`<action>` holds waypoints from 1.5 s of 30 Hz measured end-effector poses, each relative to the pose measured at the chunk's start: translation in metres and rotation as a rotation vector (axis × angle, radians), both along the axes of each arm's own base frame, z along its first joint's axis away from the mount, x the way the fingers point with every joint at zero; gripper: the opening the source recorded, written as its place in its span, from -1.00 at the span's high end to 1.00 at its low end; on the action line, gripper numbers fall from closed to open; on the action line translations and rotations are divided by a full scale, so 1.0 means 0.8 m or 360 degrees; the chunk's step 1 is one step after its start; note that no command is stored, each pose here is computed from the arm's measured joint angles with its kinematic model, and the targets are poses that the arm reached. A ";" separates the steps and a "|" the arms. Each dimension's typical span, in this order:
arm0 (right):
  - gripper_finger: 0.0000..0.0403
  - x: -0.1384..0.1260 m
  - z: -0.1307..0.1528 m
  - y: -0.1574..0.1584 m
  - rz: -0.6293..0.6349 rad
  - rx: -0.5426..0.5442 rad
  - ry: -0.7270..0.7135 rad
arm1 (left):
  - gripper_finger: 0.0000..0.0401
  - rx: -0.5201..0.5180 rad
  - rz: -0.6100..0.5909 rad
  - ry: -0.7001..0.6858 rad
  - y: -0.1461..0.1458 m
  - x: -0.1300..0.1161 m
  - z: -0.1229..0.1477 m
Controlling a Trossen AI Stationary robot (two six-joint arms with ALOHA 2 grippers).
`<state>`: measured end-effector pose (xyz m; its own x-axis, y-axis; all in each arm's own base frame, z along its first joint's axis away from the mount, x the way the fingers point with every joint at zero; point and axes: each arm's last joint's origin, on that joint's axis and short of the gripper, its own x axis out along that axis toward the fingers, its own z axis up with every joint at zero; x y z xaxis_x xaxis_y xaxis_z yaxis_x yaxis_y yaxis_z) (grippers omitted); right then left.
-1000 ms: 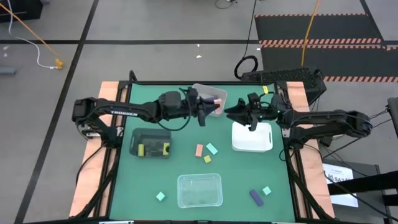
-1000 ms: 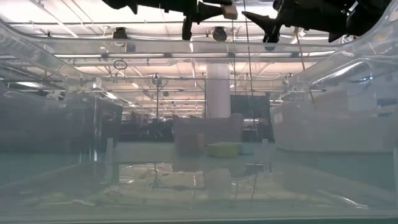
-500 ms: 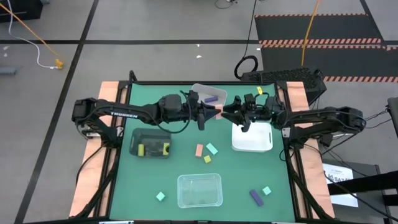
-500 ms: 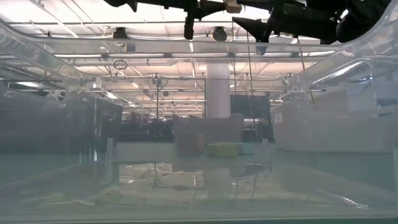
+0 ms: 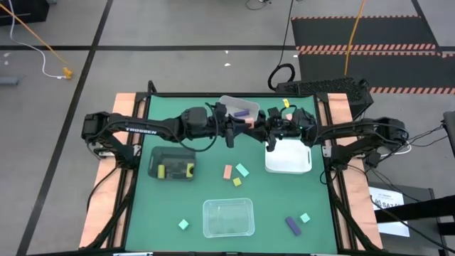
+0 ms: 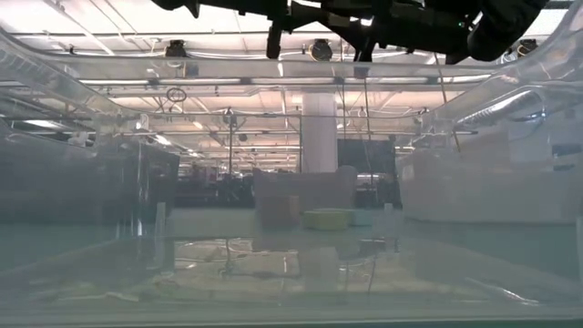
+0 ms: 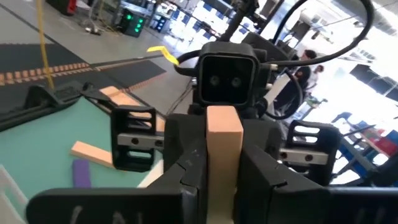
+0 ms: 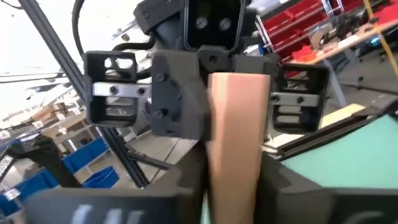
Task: Sort & place blocks by color
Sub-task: Put the left pink block into the white bin
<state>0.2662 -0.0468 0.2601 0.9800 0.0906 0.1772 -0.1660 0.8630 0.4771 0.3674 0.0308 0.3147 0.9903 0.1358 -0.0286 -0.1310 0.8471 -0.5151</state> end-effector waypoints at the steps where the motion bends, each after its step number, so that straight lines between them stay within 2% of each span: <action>1: 0.81 -0.001 0.001 0.000 0.0009 0.0024 0.0005 | 0.67 -0.0001 -0.0005 -0.0001 0.000 0.000 0.000; 9: 0.81 -0.003 0.003 0.000 0.0048 0.0108 0.0027 | 0.59 -0.0026 -0.0007 -0.0007 -0.001 0.001 0.000; 17: 0.81 -0.014 0.002 -0.002 0.0019 0.0064 0.0200 | 0.57 -0.0028 -0.0029 0.0052 -0.001 0.001 -0.006; 25: 0.81 -0.042 0.002 -0.011 -0.0079 -0.0012 0.0460 | 0.57 -0.0106 -0.0072 0.0332 -0.003 -0.007 -0.022; 28: 0.81 -0.055 0.007 -0.015 -0.0157 -0.0019 0.0490 | 0.56 -0.0128 -0.0096 0.0452 -0.005 -0.014 -0.026; 30: 0.81 -0.061 0.017 -0.015 -0.0172 -0.0041 0.0413 | 0.56 -0.0135 -0.0092 0.0476 -0.005 -0.017 -0.025; 35: 0.81 -0.075 0.061 -0.009 -0.0172 -0.0138 -0.0056 | 0.56 -0.0218 -0.0079 0.0599 -0.008 -0.019 -0.035; 39: 0.81 -0.083 0.083 -0.001 -0.0139 -0.0193 -0.0342 | 0.56 -0.0217 -0.0079 0.0595 -0.009 -0.020 -0.034; 42: 0.81 -0.083 0.086 0.006 -0.0102 -0.0200 -0.0381 | 0.56 -0.0210 -0.0077 0.0564 -0.009 -0.019 -0.032; 45: 0.81 -0.078 0.078 0.009 -0.0073 -0.0179 -0.0266 | 0.56 -0.0207 -0.0079 0.0519 -0.009 -0.017 -0.029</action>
